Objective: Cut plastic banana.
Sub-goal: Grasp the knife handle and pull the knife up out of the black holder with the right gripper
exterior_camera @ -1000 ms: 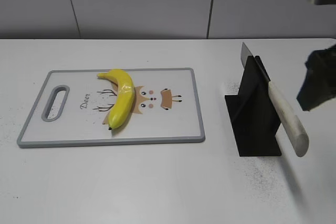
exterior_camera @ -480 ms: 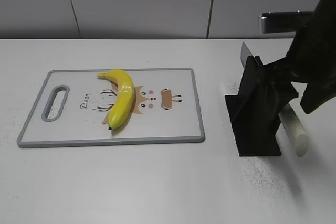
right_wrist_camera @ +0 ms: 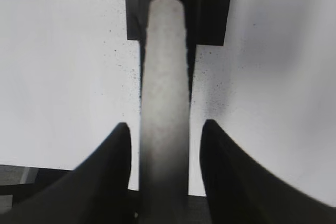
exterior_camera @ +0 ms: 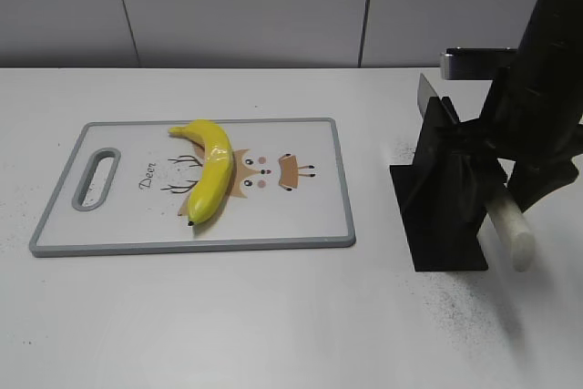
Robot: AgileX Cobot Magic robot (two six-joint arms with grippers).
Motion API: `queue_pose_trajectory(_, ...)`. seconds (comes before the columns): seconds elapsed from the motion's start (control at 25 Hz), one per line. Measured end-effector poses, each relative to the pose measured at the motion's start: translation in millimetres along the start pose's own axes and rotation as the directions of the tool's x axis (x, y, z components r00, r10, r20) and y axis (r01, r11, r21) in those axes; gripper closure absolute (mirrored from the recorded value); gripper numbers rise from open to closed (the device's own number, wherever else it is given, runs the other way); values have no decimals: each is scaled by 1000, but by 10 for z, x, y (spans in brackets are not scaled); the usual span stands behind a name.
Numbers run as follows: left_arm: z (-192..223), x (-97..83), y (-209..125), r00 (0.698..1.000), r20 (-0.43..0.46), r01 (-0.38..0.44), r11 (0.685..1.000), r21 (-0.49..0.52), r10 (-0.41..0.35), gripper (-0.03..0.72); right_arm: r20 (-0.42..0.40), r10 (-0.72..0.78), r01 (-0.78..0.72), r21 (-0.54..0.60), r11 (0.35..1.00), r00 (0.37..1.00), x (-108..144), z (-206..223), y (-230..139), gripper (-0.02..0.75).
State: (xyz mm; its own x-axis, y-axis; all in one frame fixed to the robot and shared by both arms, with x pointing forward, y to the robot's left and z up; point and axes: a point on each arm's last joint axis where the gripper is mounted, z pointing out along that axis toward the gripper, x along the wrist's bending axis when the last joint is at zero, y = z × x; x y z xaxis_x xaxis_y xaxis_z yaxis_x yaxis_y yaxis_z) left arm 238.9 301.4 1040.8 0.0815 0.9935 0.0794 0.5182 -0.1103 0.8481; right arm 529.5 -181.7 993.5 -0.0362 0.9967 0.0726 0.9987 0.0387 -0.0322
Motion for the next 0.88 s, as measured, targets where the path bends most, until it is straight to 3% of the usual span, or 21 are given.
queue_pose_trajectory(0.28, 0, 0, 0, 1000, 0, 0, 1000, 0, 0, 104, -18, 19, -19, 21, 1000, 1000, 17, -1, -19, 577)
queue_pose_trajectory(0.64, 0, 0, 0, 1000, 0, 0, 1000, 0, 0, 104, -18, 19, -19, 22, 1000, 1000, 16, -6, -23, 575)
queue_pose_trajectory(0.88, 0, 0, 0, 1000, 0, 0, 1000, 0, 0, 104, -39, 12, -14, -51, 999, 999, 3, -237, -106, 575)
